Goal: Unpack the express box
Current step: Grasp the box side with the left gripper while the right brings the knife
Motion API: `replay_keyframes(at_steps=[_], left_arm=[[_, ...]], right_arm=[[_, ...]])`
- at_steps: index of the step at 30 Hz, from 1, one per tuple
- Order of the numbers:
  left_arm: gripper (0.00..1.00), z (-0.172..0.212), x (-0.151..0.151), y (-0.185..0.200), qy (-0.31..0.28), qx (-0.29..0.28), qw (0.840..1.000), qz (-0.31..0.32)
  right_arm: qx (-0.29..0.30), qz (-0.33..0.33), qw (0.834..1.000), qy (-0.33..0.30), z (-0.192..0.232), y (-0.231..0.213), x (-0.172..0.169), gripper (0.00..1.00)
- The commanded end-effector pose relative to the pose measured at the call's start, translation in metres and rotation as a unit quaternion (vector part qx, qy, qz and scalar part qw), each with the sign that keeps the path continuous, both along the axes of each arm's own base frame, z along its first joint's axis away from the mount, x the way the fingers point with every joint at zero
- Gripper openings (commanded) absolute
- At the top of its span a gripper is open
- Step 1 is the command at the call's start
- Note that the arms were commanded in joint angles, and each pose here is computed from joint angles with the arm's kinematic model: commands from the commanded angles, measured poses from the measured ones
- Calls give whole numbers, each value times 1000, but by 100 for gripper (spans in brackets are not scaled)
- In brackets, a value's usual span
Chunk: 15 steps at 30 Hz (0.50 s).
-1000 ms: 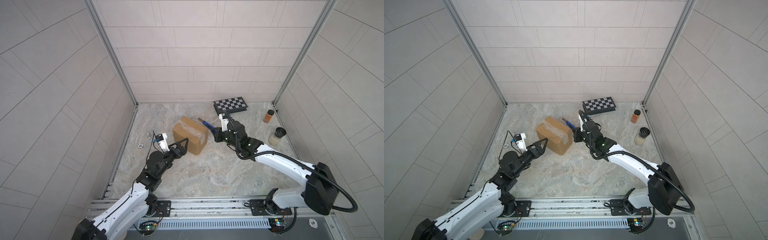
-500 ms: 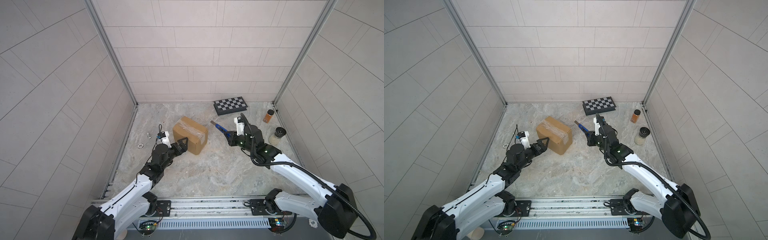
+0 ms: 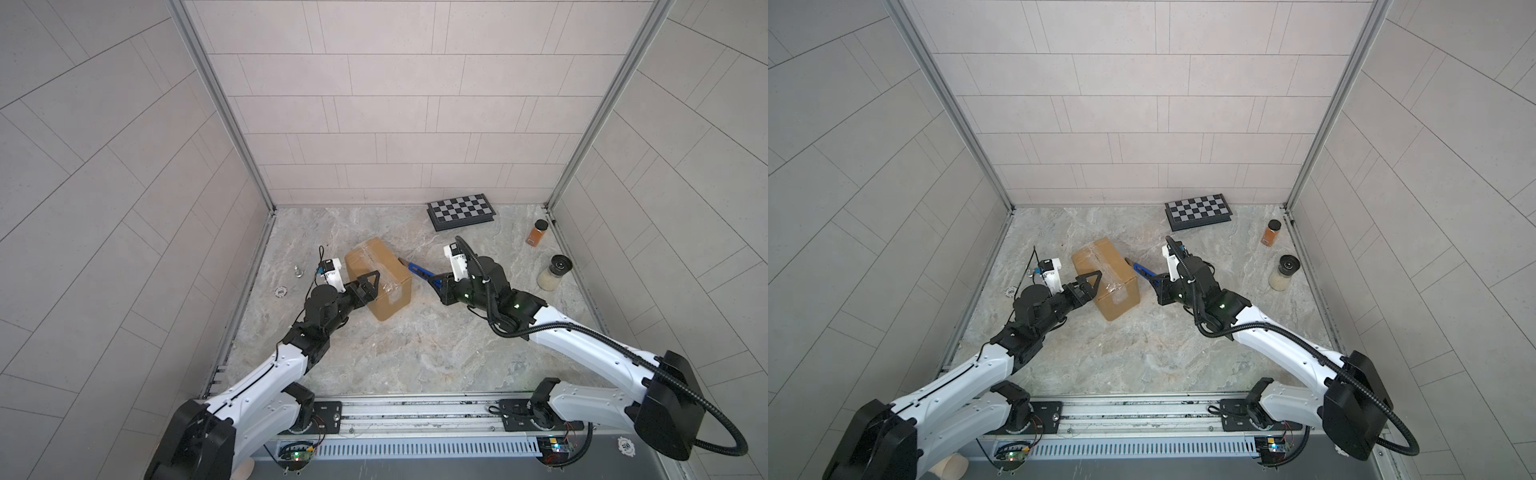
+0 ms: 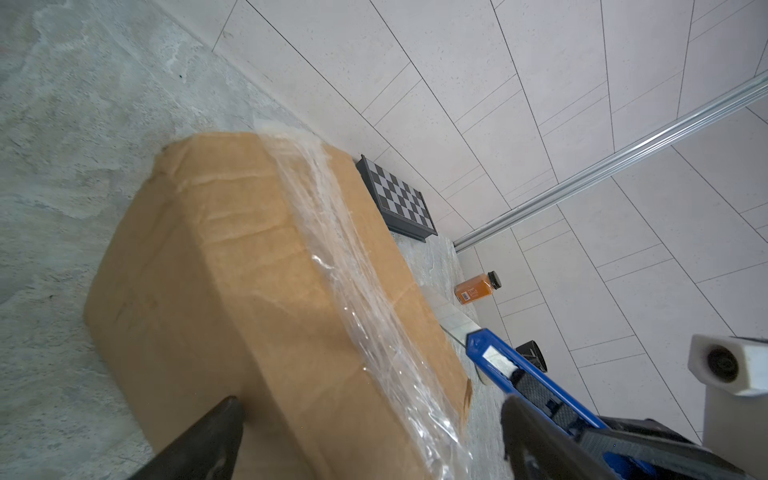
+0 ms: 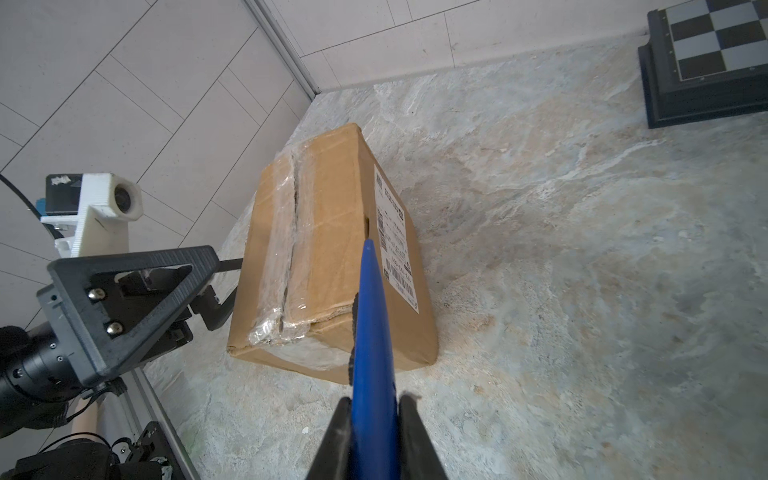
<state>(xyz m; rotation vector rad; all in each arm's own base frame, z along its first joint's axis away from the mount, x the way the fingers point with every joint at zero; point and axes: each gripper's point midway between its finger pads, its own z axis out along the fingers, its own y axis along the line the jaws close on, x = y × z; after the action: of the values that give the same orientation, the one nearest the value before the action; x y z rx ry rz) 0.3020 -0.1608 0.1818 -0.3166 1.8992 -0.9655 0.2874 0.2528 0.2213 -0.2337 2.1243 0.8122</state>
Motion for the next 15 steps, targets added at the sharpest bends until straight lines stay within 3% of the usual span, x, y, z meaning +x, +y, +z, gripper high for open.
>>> replay_keyframes(at_steps=[1, 6, 15], left_arm=[[100, 11, 0, 0, -10, -2, 1000, -2], [100, -2, -1, 6, 12, 26, 1000, 8], [100, -15, 2, 4, 27, 40, 999, 4]], right_arm=[[15, -40, 999, -11, 16, -20, -9, 0], [57, -54, 997, -12, 23, -41, -33, 0], [204, -31, 977, 52, 3, -48, -80, 0]])
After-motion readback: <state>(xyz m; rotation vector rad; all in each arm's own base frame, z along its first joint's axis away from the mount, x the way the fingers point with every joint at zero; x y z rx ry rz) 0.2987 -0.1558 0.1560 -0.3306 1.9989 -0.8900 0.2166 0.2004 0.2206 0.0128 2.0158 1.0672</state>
